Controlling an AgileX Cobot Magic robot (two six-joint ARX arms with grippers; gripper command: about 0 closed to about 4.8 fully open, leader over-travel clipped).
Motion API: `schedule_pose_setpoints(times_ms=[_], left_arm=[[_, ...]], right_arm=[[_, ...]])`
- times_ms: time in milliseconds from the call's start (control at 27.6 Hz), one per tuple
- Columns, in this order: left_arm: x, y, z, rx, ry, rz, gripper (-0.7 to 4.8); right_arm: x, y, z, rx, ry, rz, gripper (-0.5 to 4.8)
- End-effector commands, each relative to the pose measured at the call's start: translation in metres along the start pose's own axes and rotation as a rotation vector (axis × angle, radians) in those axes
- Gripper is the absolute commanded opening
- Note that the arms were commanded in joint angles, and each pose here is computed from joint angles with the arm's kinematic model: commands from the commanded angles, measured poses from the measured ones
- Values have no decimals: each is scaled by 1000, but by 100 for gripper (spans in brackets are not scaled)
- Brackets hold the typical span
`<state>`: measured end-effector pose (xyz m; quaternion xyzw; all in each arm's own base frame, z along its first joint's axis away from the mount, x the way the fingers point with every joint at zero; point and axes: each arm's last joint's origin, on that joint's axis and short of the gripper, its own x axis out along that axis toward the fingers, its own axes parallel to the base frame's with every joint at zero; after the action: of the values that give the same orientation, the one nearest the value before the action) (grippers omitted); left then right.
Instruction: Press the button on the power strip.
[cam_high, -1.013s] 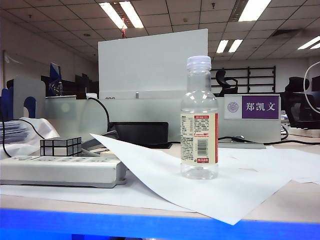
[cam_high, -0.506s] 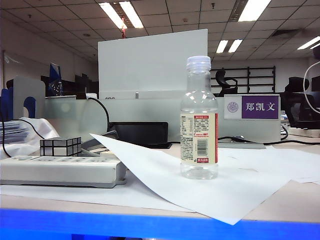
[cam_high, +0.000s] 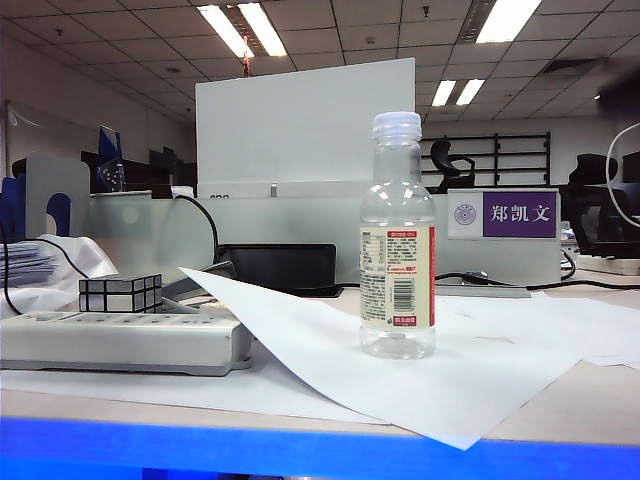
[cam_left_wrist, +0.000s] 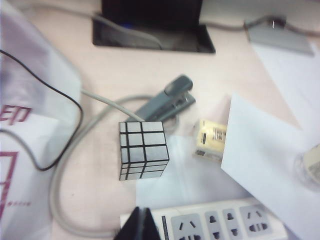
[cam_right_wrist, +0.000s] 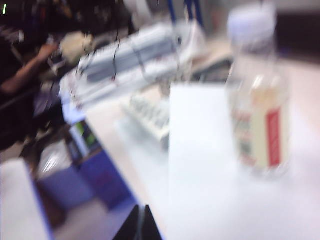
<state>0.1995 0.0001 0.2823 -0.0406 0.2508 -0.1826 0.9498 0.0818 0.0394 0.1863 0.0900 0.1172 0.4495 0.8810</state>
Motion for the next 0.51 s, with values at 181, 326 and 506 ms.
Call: schedule_pose_setpoints(times_ms=[181, 326, 506], left_arm=[[42, -6, 2, 138, 224, -35, -5], [73, -13, -11, 184, 385, -6, -5], [89, -13, -28, 165, 517, -22, -5]], right_arm=[[21, 4, 6, -39, 89, 59, 4], [42, 13, 23, -78, 90, 119, 4], [66, 23, 41, -139, 120, 184, 3]])
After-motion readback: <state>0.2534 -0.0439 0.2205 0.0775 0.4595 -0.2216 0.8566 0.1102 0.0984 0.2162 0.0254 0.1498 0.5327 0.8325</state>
